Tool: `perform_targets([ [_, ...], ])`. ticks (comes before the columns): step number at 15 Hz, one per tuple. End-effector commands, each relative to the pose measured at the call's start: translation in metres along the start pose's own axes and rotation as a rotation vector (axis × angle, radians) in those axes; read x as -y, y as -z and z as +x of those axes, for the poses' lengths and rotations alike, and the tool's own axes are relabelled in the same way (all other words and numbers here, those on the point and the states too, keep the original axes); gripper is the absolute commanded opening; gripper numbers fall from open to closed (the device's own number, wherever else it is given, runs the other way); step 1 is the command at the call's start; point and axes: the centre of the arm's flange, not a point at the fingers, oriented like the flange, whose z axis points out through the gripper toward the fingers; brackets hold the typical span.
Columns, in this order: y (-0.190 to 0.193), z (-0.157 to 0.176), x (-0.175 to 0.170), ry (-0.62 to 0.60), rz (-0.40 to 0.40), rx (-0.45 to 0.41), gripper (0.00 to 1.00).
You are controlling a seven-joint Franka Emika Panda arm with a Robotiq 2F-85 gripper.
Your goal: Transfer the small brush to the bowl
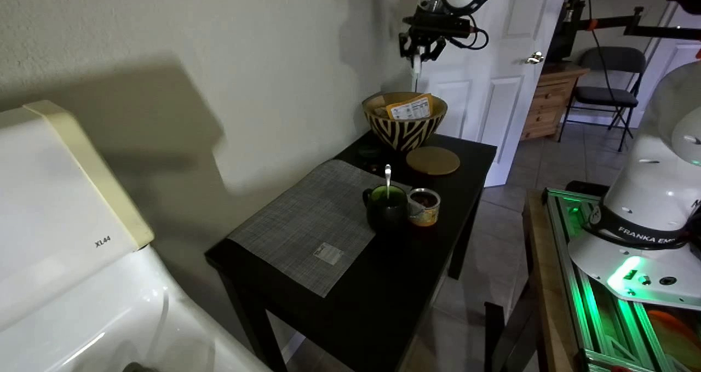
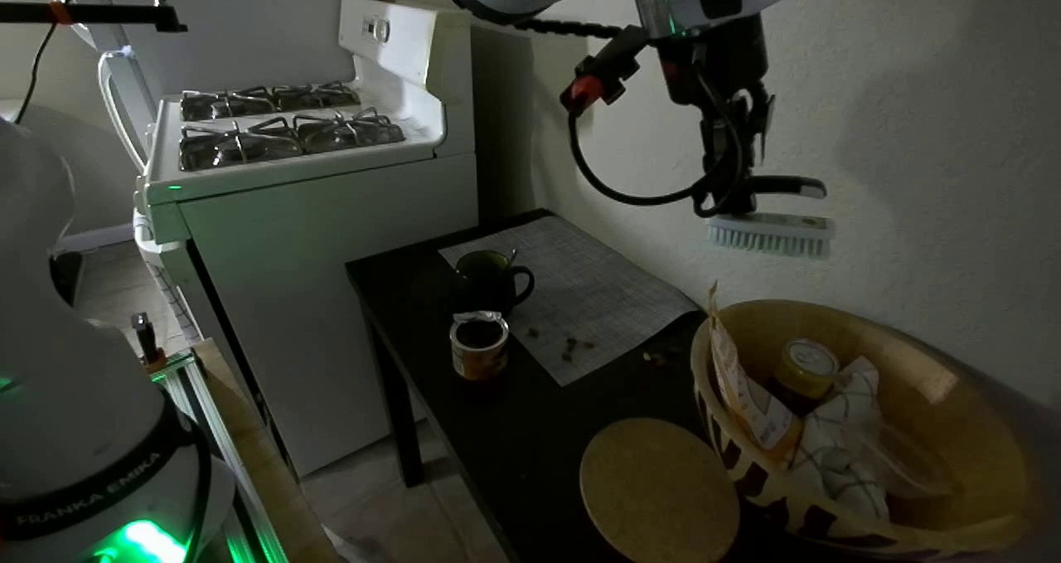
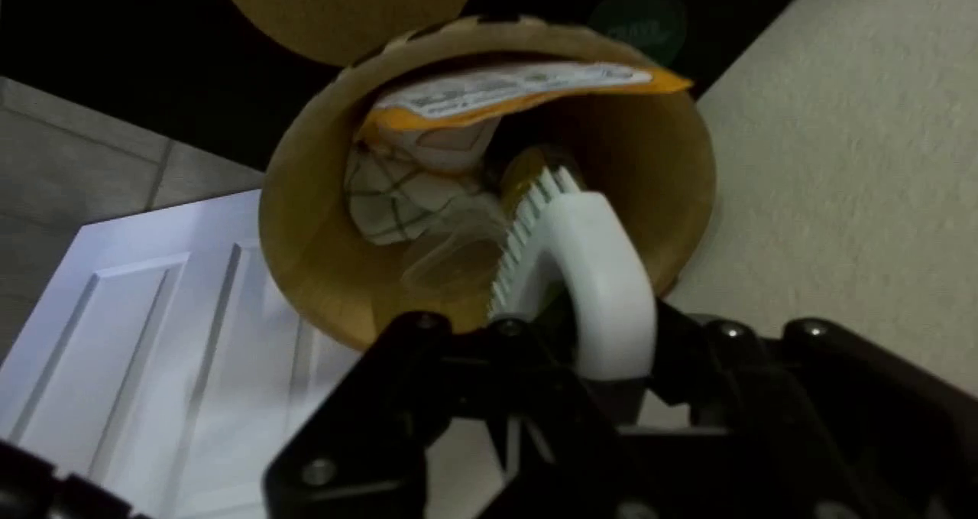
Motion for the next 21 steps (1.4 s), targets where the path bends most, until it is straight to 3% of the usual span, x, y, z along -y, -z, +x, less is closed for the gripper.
perform_targets([
  [1, -0.018, 0.020, -0.027, -0.181, -0.007, -0.023, 0.02],
  [6, -0.066, 0.045, -0.071, -0.373, -0.070, -0.004, 0.02],
  [9, -0.095, 0.056, -0.085, -0.419, -0.079, 0.020, 0.02],
  [21, -0.189, 0.123, -0.057, -0.340, -0.010, 0.060, 0.02],
])
